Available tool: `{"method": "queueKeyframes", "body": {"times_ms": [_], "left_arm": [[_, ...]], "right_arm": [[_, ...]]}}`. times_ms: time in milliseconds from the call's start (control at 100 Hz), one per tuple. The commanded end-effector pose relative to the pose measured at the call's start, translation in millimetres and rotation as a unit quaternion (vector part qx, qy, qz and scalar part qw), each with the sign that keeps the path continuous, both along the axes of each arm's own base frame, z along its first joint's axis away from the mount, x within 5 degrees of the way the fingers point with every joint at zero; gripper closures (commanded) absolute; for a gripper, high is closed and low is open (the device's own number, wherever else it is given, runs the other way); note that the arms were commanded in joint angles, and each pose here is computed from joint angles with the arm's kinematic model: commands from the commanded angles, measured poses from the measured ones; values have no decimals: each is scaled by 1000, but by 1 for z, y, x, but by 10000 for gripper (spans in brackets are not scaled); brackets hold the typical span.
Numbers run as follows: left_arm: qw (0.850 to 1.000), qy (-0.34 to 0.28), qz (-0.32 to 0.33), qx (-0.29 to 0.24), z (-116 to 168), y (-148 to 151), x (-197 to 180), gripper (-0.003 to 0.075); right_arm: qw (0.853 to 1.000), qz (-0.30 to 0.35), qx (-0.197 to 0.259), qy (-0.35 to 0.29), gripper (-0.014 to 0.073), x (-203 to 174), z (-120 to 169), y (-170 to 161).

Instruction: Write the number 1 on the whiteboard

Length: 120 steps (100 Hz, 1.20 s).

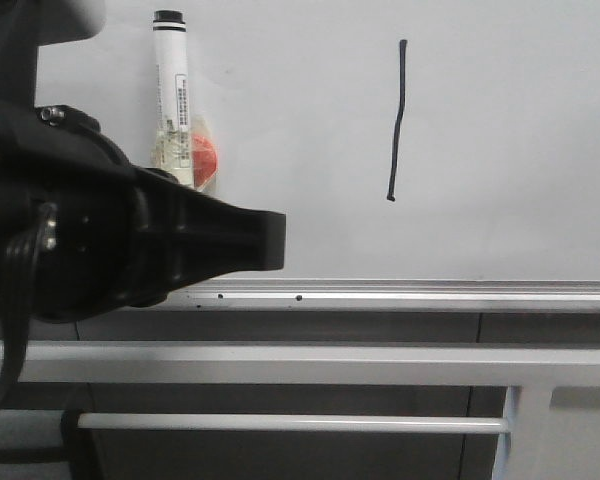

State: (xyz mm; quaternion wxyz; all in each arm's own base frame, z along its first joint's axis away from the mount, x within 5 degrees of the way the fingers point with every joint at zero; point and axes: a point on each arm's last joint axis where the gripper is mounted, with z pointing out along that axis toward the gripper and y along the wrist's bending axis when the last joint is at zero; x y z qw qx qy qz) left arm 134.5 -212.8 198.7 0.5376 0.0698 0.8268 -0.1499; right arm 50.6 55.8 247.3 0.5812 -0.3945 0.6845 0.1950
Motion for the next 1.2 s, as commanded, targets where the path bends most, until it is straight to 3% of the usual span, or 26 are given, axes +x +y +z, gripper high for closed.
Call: {"method": "queueKeyframes", "body": {"times_ms": [0, 880, 950, 1190], "left_arm": [[999, -48, 12, -20, 18, -1, 6, 740], [999, -31, 19, -20, 16, 3, 14, 735], [999, -31, 19, -21, 16, 4, 13, 697], [999, -40, 26, -25, 20, 6, 14, 463]], "right_arm": [[999, 9, 32, -39, 659, 0, 16, 2], [999, 9, 32, -39, 659, 0, 16, 2], [999, 9, 32, -39, 659, 0, 16, 2], [999, 9, 31, -38, 659, 0, 15, 2]]}}
